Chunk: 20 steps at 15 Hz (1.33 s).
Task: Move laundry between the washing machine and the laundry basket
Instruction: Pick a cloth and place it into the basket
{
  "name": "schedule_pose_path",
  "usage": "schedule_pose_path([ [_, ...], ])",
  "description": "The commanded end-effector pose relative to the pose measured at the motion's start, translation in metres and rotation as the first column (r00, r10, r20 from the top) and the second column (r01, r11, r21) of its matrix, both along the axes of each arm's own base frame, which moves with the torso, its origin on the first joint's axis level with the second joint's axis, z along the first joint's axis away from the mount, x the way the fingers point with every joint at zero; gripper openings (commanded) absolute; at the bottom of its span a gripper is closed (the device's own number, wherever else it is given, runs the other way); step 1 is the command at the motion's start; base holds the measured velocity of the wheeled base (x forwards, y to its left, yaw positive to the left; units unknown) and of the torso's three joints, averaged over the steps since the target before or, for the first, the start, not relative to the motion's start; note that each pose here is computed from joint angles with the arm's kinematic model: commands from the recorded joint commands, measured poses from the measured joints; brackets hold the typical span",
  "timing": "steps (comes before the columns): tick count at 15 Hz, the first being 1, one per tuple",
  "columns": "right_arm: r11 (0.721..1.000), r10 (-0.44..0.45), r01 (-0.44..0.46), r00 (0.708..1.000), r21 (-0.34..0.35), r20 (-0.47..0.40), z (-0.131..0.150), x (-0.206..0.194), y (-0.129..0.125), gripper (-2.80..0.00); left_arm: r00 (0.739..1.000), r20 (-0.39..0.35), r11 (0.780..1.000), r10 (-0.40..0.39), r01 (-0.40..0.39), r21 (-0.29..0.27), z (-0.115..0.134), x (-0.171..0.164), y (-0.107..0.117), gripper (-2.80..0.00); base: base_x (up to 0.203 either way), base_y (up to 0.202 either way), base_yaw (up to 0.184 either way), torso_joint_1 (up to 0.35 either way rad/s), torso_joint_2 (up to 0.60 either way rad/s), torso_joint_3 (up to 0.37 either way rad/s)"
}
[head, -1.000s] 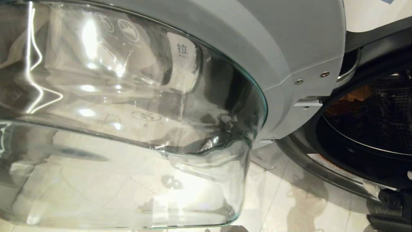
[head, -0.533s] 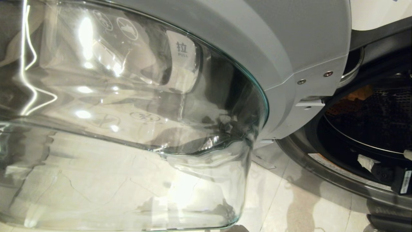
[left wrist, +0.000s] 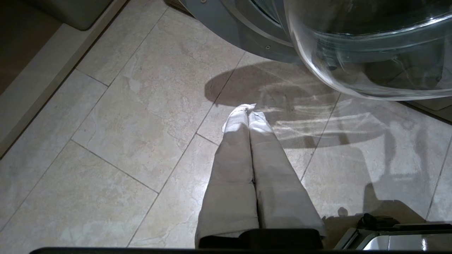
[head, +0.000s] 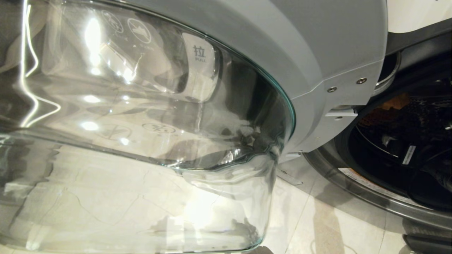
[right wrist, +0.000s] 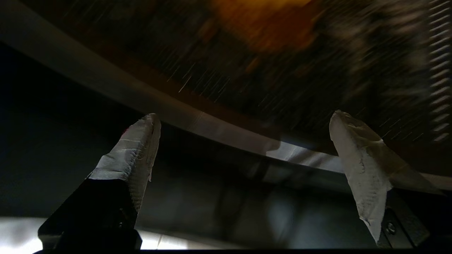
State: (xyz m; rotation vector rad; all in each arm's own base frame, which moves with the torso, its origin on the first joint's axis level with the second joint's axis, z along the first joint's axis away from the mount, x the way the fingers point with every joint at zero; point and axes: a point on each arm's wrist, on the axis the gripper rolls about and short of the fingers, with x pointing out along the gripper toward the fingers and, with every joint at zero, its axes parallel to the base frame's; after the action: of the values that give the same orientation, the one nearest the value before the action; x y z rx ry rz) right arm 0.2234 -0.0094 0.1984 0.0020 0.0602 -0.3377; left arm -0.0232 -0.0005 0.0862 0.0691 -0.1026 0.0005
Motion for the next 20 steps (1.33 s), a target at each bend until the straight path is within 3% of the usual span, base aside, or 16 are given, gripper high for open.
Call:
schedule_pose_path([
  [1,0.997,-0.074,0.074,0.997,0.015,-0.012,-0.005,0.026,-0.018,0.00,0.999,-0.040,1.000,0.000,0.000,-0.001,-0.011,0.003,0.000,-2.80,0.000,0.000,0.000,0.000,0.00,0.000],
  [5,0.991,-0.100,0.101,0.995,0.090,-0.013,-0.014,0.065,-0.027,0.00,0.999,-0.038,1.000,0.001,-0.001,-0.002,-0.011,0.003,0.000,-2.80,0.000,0.000,0.000,0.000,0.00,0.000],
  [9,0.977,-0.123,0.120,0.992,0.176,0.004,-0.033,0.130,-0.036,0.00,0.999,-0.040,1.000,0.001,-0.001,-0.003,-0.011,0.003,0.000,-2.80,0.000,0.000,0.000,0.000,0.00,0.000],
  [12,0.972,-0.146,0.130,0.987,0.193,0.068,-0.038,0.172,-0.044,0.00,0.999,-0.041,1.000,0.003,-0.003,-0.006,-0.011,0.003,0.000,-2.80,0.000,0.000,0.000,0.000,0.00,0.000],
  [16,0.970,-0.180,0.146,0.969,0.195,0.171,-0.021,0.207,-0.051,0.00,0.999,-0.041,1.000,0.004,-0.004,-0.006,-0.011,0.003,0.000,-2.80,0.000,0.000,0.000,0.000,0.00,0.000],
  [20,0.958,-0.239,0.196,0.950,0.211,0.199,0.020,0.229,-0.062,0.00,0.999,-0.040,1.000,0.001,-0.001,-0.010,-0.011,0.003,0.000,-2.80,0.000,0.000,0.000,0.000,0.00,0.000],
])
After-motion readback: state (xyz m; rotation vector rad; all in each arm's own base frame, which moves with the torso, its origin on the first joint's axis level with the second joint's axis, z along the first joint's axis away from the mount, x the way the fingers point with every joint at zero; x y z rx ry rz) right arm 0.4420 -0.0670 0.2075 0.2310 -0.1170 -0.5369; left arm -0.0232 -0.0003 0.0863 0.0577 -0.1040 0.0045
